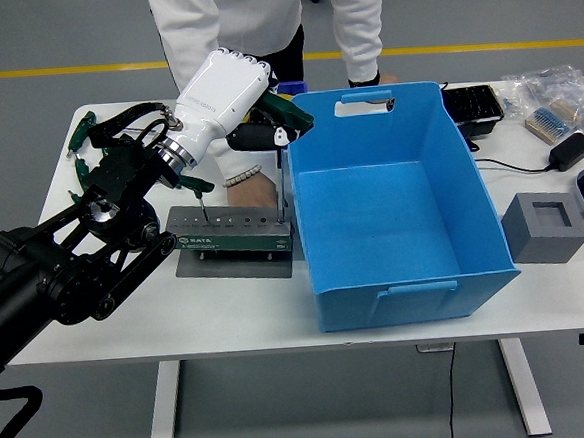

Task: Lift tool from toolbox,place it in box,lift tool from toolbox,place it in box

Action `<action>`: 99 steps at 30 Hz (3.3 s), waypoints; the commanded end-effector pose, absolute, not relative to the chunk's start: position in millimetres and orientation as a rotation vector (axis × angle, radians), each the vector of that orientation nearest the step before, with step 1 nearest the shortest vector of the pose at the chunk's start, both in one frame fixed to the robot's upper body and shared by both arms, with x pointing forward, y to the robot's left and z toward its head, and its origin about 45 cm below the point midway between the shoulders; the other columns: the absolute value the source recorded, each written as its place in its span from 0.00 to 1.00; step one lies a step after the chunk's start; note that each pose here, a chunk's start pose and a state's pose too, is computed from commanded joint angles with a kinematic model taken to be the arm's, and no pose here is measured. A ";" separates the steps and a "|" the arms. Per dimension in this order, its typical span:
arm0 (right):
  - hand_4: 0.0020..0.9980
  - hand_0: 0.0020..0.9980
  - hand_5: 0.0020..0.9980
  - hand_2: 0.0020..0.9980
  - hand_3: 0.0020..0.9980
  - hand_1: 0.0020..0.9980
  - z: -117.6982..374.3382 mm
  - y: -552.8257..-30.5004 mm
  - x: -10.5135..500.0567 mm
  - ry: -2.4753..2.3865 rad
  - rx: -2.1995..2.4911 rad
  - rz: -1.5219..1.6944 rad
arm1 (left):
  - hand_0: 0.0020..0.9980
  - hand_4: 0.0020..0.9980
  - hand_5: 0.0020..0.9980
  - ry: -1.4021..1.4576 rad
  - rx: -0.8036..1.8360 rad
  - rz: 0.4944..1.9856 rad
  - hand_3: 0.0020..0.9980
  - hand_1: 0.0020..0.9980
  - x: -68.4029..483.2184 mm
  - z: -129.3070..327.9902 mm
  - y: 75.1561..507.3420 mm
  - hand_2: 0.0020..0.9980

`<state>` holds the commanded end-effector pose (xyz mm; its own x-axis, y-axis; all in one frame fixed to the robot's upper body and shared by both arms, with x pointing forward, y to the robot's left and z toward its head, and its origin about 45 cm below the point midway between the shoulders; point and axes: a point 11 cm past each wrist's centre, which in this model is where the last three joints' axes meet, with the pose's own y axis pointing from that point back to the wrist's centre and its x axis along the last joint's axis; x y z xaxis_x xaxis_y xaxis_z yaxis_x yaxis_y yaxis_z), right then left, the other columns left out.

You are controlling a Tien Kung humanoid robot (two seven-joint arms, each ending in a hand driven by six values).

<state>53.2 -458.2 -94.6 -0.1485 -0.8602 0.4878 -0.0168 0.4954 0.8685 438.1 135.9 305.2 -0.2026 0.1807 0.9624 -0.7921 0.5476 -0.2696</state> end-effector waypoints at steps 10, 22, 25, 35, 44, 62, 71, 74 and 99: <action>0.85 0.68 0.76 0.73 0.63 0.64 -94.6 -458.2 52.9 -1.553 0.784 -0.887 | 0.21 0.75 0.58 -1.594 0.460 0.973 0.00 0.00 436.3 347.1 123.0 0.00; 0.85 0.68 0.76 0.73 0.63 0.64 -94.9 -457.4 53.4 -1.545 0.787 -0.883 | 0.21 0.75 0.58 -1.573 0.223 1.043 0.00 0.00 419.2 415.7 91.8 0.00; 0.85 0.68 0.76 0.73 0.63 0.64 -94.9 -457.3 53.2 -1.543 0.787 -0.882 | 0.21 0.75 0.58 -1.537 0.164 1.029 0.00 0.00 410.4 417.8 75.1 0.00; 0.85 0.68 0.76 0.73 0.62 0.64 -94.5 -457.1 56.5 -1.541 0.792 -0.877 | 0.21 0.75 0.59 -1.441 0.228 0.796 0.00 0.00 395.0 340.8 14.8 0.00; 0.85 0.68 0.76 0.73 0.62 0.64 -94.1 -457.6 57.5 -1.540 0.795 -0.872 | 0.22 0.75 0.60 -1.404 0.340 0.623 0.02 0.00 390.6 287.4 -3.0 0.03; 0.84 0.68 0.76 0.73 0.62 0.64 -93.7 -458.5 57.4 -1.529 0.795 -0.867 | 0.53 1.00 0.76 -1.365 0.261 0.640 0.71 0.60 402.0 292.1 6.6 0.71; 0.84 0.68 0.76 0.73 0.62 0.64 -93.6 -458.6 58.5 -1.528 0.798 -0.865 | 0.70 1.00 0.76 -1.376 0.207 0.674 0.89 0.73 403.2 307.3 7.3 0.91; 0.84 0.68 0.76 0.73 0.62 0.64 -93.9 -458.0 58.0 -1.530 0.797 -0.867 | 0.70 1.00 0.76 -1.370 0.203 0.687 0.89 0.73 403.7 311.5 8.6 0.91; 0.84 0.68 0.76 0.72 0.62 0.64 -95.8 -455.2 53.5 -1.546 0.791 -0.884 | 0.71 1.00 0.93 -1.290 0.858 0.688 0.67 0.65 426.6 262.8 158.4 0.64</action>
<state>53.5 -455.2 -95.8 -0.1435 -0.8624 0.4855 -0.0191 0.4929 0.8699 426.6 158.4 262.8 0.1642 -0.0303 0.9860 -0.8359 0.5265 0.1553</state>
